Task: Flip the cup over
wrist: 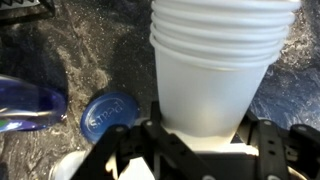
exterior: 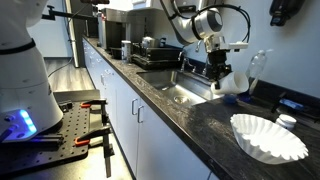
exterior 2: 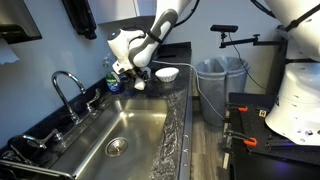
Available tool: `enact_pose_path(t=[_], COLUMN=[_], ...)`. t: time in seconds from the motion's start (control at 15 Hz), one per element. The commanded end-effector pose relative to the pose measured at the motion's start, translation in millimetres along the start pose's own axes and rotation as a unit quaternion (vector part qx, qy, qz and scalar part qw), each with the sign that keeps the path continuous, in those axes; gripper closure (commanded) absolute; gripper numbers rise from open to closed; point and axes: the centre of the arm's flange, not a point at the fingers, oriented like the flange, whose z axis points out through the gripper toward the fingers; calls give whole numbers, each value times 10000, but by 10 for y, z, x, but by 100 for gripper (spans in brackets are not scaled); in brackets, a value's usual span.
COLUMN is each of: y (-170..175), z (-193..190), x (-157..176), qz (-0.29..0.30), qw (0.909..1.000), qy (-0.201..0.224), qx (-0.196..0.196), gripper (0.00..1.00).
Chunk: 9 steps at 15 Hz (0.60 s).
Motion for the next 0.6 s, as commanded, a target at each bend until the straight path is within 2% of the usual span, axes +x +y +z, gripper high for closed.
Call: enact_pose_path(t=[0.0,0.07,0.33,0.4,0.53], y=[-136,-8,-9,-8,-39], z=[-165,-40,-75,-75,-126], x=[33,27,84,84,75], qz=[-351,-142,-218,-221,-174], qw=[9988,9998,9995,9995,9991], qy=[22,52,51,51,311], qx=[-350,-163,-228,-230,-249], gripper=[54,29,29,54,54])
